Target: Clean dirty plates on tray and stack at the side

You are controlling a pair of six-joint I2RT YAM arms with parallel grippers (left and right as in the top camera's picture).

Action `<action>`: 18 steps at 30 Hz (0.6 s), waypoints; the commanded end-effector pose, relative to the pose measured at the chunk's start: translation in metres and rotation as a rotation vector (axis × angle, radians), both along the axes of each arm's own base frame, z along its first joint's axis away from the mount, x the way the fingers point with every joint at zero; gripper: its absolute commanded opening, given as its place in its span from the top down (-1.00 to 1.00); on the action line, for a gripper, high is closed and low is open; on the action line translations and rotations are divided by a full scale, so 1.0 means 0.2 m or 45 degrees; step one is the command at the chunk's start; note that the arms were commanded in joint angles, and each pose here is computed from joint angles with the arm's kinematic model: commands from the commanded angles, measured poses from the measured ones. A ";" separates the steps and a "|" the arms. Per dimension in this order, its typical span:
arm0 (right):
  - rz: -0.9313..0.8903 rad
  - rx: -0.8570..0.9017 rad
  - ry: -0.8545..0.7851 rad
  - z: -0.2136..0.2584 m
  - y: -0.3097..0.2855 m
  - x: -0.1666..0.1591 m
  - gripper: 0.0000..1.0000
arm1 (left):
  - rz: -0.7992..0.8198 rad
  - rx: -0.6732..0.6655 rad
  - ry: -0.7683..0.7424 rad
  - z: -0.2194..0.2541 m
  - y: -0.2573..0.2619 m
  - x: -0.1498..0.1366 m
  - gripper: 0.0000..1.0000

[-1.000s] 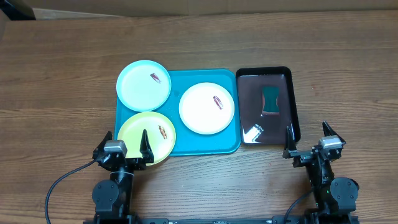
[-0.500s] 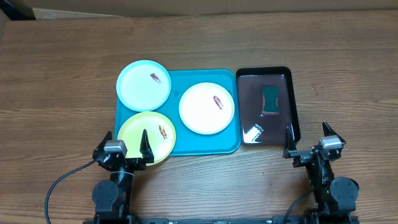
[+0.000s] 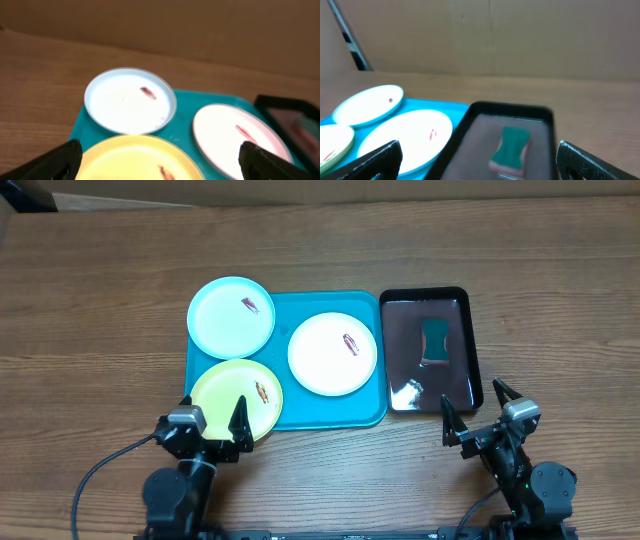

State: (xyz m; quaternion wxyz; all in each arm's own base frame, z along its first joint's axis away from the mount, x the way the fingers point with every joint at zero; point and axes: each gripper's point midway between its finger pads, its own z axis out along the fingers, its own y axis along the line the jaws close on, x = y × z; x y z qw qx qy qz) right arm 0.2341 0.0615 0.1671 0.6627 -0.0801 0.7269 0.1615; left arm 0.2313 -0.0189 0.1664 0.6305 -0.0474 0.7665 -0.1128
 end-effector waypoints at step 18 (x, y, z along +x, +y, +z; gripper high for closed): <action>0.040 0.040 0.978 0.74 0.05 0.18 -1.00 | -0.305 -0.050 0.947 0.85 -0.18 -0.06 -1.00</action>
